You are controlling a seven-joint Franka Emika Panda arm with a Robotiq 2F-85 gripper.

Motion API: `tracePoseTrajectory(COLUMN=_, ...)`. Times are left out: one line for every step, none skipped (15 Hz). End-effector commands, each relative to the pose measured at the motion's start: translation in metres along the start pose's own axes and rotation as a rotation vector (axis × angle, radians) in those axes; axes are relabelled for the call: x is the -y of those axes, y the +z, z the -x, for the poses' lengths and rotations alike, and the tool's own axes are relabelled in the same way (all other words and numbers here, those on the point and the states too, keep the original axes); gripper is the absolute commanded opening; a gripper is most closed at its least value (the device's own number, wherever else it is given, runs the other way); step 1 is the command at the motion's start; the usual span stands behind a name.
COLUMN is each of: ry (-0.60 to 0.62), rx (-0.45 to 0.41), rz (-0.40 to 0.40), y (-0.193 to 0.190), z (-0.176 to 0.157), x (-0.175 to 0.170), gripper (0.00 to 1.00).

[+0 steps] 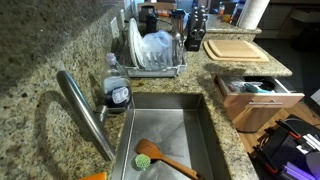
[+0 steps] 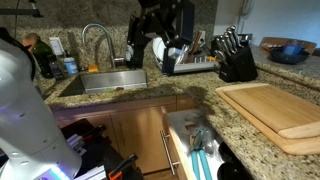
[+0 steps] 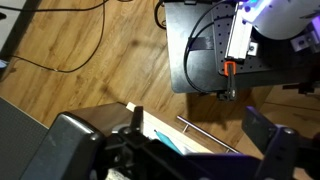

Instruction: Pick up the blue can opener from the top drawer and put it on the countertop

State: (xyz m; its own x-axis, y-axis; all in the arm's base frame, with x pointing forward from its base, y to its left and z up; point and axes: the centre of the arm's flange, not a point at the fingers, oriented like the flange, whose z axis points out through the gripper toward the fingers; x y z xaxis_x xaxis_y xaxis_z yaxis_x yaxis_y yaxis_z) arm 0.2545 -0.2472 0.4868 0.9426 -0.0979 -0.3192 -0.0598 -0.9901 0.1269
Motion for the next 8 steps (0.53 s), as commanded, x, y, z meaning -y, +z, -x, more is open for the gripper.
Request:
tracePoseTrajectory(ry=-0.156, rx=0.098, rz=-0.060, y=0.041, z=-0.041, x=-0.041, gripper=1.00)
tracePoseTrajectory(ry=-0.180, rx=0.139, rz=-0.076, y=0.053, z=-0.049, x=-0.043, gripper=1.00)
tracePoseTrajectory(ry=-0.120, rx=0.166, rz=-0.027, y=0.067, z=-0.058, x=-0.038, gripper=1.00)
tracePoseTrajectory(ry=-0.131, rx=0.094, rz=-0.063, y=0.052, z=-0.025, x=-0.030, gripper=1.00)
tracePoseTrajectory(ry=-0.132, rx=0.117, rz=-0.062, y=0.060, z=-0.033, x=-0.029, gripper=1.00)
tracePoseTrajectory(ry=-0.135, rx=0.129, rz=-0.060, y=0.062, z=-0.037, x=-0.027, gripper=1.00)
tracePoseTrajectory(ry=-0.136, rx=0.127, rz=-0.057, y=0.060, z=-0.036, x=-0.027, gripper=1.00)
tracePoseTrajectory(ry=-0.141, rx=0.103, rz=-0.046, y=0.055, z=-0.029, x=-0.027, gripper=1.00)
